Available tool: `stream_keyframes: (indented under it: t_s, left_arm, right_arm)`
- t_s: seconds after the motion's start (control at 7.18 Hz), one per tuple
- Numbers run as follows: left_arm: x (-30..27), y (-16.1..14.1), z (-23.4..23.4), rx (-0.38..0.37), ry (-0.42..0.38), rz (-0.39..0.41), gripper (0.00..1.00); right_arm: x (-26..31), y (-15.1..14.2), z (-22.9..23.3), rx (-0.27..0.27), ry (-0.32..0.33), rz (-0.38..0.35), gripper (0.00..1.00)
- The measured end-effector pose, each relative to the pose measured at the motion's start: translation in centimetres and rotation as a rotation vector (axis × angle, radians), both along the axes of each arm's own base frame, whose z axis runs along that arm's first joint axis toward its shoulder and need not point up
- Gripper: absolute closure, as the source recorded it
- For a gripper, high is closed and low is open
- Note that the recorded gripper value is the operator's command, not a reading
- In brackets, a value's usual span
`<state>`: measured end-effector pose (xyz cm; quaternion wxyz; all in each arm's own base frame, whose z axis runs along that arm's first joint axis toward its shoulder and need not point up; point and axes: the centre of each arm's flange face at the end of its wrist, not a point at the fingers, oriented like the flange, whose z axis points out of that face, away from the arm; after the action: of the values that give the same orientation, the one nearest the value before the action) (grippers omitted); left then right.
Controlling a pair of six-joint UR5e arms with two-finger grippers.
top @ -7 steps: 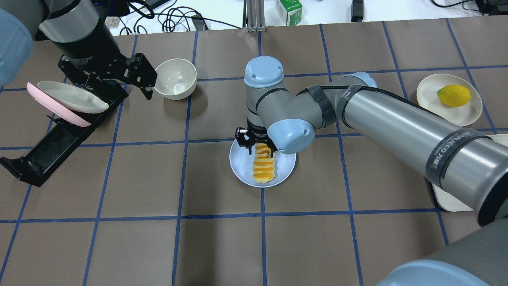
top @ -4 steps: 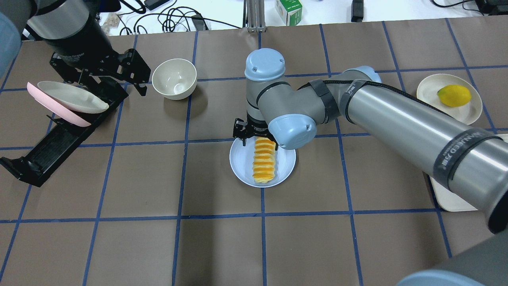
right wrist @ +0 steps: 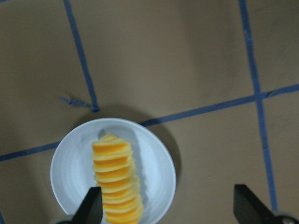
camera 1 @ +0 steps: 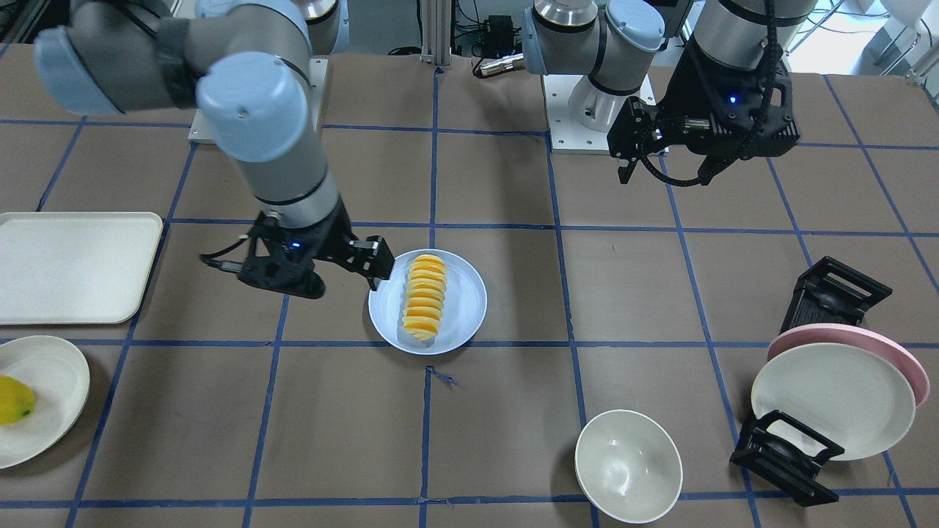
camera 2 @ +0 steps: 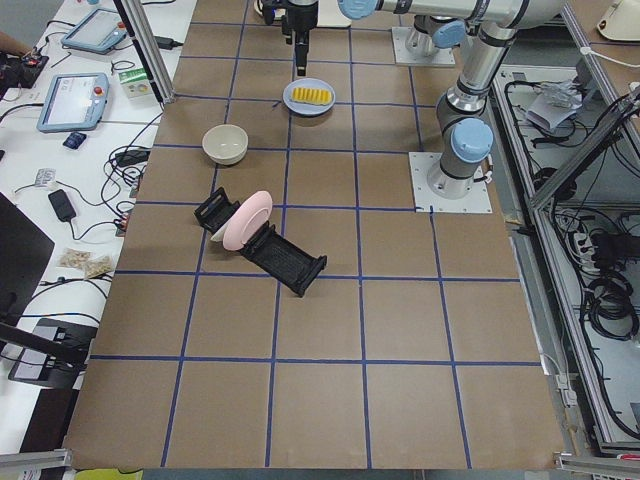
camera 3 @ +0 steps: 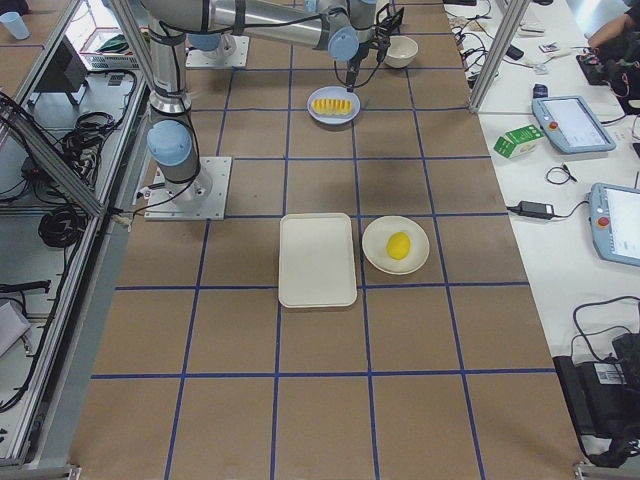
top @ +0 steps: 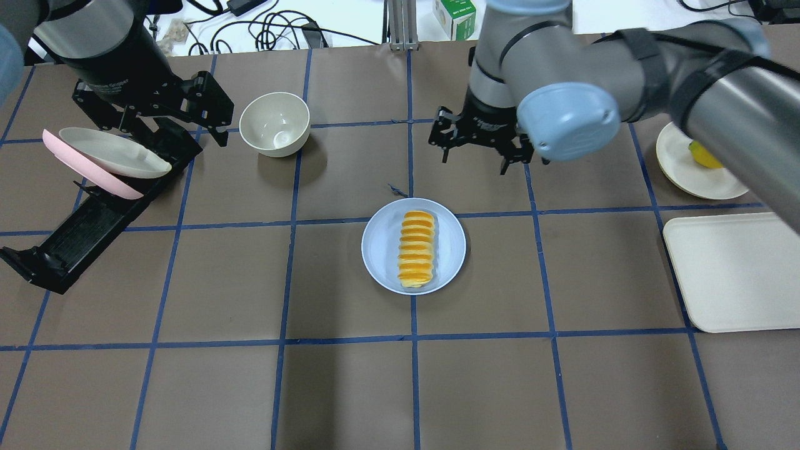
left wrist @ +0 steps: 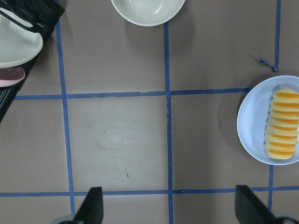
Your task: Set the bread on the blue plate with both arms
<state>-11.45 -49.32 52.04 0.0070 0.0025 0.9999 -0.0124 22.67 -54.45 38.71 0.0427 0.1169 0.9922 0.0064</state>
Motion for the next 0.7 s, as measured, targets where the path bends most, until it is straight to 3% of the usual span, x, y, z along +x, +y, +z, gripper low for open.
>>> stream_keyframes:
  t_s: [0.42, 0.7]
  left_arm:
    - [-0.1, -0.3, -0.2, 0.0, 0.002, 0.003, 0.0]
    - [-0.2, -0.2, -0.2, 0.0, 0.002, 0.001, 0.0]
  right_arm:
    - [-9.0, 2.2, 7.0, 0.029, 0.09, -0.03, 0.0]
    - [-10.0, 3.9, 10.1, 0.006, 0.098, 0.026, 0.0]
